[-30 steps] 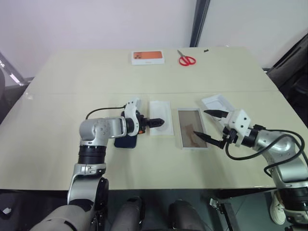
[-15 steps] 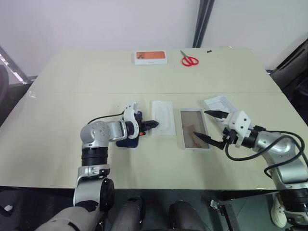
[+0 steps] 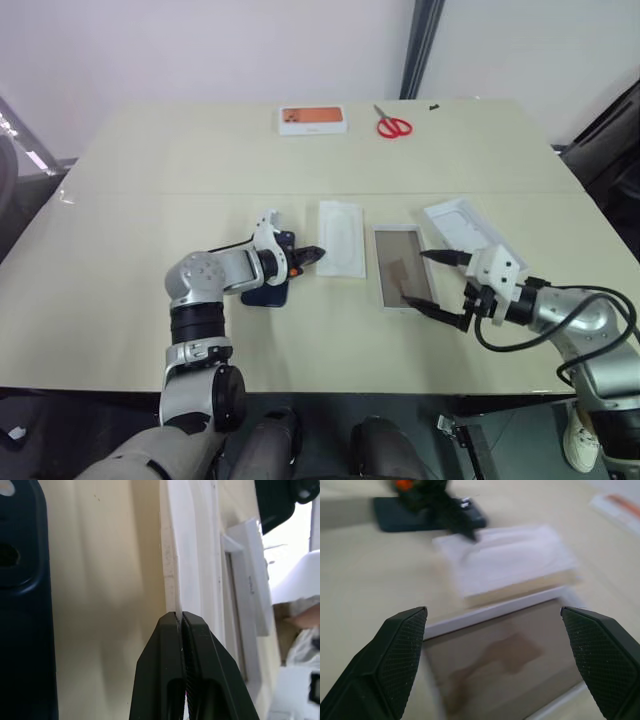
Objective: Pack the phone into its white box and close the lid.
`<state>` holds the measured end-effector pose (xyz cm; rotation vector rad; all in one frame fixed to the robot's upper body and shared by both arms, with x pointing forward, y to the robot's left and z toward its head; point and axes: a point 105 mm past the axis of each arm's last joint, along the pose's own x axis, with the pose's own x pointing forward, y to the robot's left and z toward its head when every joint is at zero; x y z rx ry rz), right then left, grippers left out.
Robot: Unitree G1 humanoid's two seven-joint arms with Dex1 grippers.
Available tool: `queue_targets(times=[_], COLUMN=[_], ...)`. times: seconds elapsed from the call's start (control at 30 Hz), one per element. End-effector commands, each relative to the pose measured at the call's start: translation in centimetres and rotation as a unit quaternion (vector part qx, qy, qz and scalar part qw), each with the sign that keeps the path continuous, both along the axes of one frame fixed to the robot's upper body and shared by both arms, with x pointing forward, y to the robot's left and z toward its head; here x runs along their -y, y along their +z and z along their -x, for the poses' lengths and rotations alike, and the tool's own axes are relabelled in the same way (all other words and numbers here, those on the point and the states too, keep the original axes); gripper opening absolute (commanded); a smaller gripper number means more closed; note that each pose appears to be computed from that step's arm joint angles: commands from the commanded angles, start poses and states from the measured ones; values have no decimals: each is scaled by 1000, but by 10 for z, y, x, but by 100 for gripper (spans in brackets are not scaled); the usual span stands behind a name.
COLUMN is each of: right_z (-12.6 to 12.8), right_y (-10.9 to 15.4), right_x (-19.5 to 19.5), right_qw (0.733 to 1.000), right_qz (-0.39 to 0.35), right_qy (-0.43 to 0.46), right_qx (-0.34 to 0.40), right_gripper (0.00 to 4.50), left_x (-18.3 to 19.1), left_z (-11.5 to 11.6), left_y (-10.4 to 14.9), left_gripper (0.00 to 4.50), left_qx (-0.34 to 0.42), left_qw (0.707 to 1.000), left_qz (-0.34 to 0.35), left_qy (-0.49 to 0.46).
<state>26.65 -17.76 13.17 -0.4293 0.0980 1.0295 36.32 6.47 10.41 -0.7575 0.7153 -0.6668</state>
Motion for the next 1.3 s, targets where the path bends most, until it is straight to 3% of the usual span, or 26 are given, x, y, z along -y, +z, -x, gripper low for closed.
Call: queue_targets(times=[0.03,0.3,0.43,0.63,0.8,0.93,1.1,1.2,1.3], right_z=[11,-8,-10,-15,-22,-27,-31,-30,-30], right_y=[-3,-24,-38,-33,-21,-25,-30,-28,-27], right_x=[-9,-8,0,-6,-43,-70,-90,-90,-83], right_qw=[999,996,989,988,990,989,990,990,991], right_qz=[25,70,120,106,65,67,58,49,57], right_qy=[43,52,78,98,122,129,129,129,121], right_qx=[-13,-29,-45,-47,-14,10,27,23,28], right_gripper=[450,450,313,5,5,5,5,88,240], left_x=[-3,-9,-18,-25,-20,-16,-11,-3,0], left_z=[-2,3,-1,-9,-9,-10,-9,-1,5], left_y=[17,25,24,36,51,69,71,65,59], left_gripper=[5,5,0,0,0,0,0,0,0], left_qx=[34,97,91,89,82,76,66,62,65], left_qw=[999,994,995,995,994,990,990,993,995], left_qz=[1,-41,-42,-1,55,113,115,101,76], left_qy=[-4,-16,5,44,47,46,39,20,8])
